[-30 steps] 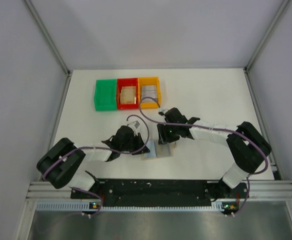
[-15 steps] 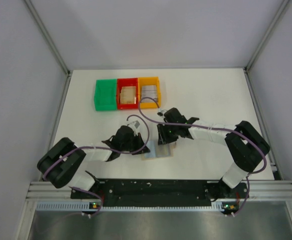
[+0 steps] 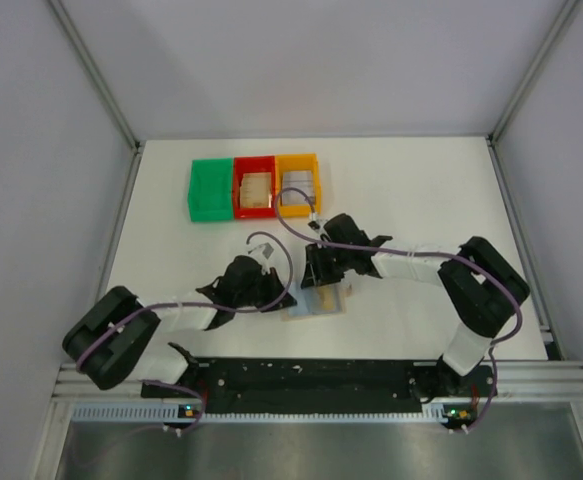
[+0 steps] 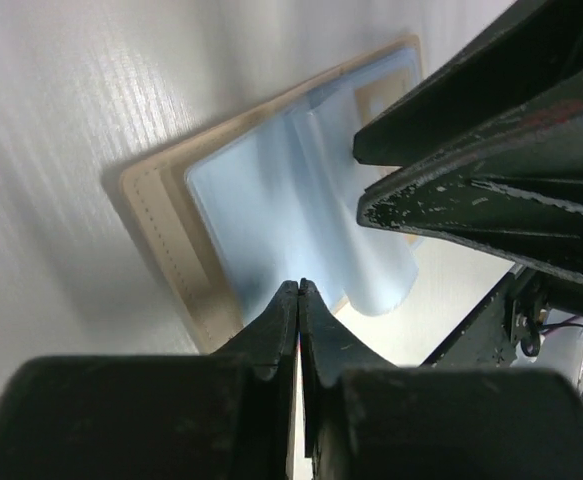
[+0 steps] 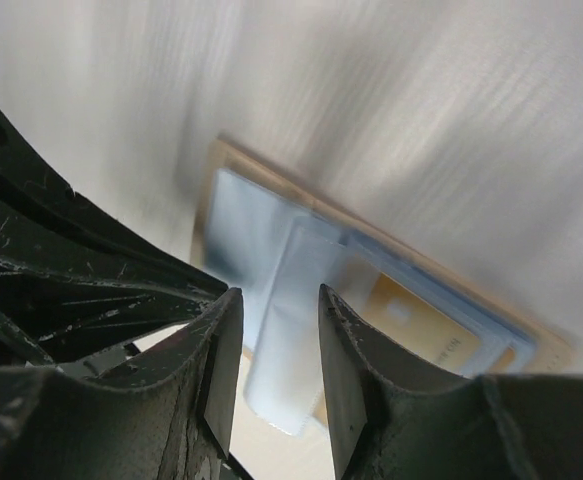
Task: Take the credit cards out of the card holder
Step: Remove the credit card from the card holder.
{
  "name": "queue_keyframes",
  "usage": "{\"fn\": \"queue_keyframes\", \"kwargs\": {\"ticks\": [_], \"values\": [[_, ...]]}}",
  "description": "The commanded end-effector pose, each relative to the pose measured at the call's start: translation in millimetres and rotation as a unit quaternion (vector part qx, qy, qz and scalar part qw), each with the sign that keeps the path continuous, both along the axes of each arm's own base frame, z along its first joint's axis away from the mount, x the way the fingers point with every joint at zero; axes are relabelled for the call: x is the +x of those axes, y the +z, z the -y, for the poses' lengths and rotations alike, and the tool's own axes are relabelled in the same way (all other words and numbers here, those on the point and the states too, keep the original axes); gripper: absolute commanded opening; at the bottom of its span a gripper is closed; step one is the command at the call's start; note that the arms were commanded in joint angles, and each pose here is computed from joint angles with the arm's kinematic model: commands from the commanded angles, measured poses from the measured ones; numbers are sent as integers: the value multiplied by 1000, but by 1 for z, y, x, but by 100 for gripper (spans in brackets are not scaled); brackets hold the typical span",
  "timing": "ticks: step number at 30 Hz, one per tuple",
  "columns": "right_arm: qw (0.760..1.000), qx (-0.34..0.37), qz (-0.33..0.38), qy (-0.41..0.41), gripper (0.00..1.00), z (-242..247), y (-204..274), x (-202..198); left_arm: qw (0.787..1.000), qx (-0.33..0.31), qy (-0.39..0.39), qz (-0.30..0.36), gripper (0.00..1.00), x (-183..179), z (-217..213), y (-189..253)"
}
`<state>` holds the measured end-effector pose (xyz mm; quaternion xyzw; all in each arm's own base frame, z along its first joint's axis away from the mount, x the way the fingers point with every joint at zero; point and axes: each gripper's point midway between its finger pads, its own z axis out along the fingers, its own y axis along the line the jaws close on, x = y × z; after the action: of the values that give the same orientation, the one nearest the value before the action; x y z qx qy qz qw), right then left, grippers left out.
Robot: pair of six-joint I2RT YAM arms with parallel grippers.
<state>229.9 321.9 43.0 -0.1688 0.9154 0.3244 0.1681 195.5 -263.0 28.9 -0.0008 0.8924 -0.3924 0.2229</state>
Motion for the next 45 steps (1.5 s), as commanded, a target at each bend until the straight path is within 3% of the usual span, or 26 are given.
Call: {"fn": "queue_keyframes", "kwargs": {"ticks": [1,6,12,18,24,39,45], "values": [[998,60,-8,3,36,-24,15,3,996,-41,36,65,5,11,-5,34],[998,62,-17,10,36,-31,12,1,989,-52,79,117,17,15,-23,61],[998,60,-13,15,36,-36,13,1,983,-66,74,156,29,11,-29,81],[999,45,-15,11,36,-37,10,6,978,-84,-20,191,39,-4,-6,89],[999,36,-32,0,36,-35,3,5,960,-16,-118,255,64,-26,25,80],[998,40,-44,0,36,-39,8,5,937,119,-97,313,72,-12,36,62],[998,49,-35,5,36,-43,23,8,934,168,-60,309,63,-9,23,51]]}}
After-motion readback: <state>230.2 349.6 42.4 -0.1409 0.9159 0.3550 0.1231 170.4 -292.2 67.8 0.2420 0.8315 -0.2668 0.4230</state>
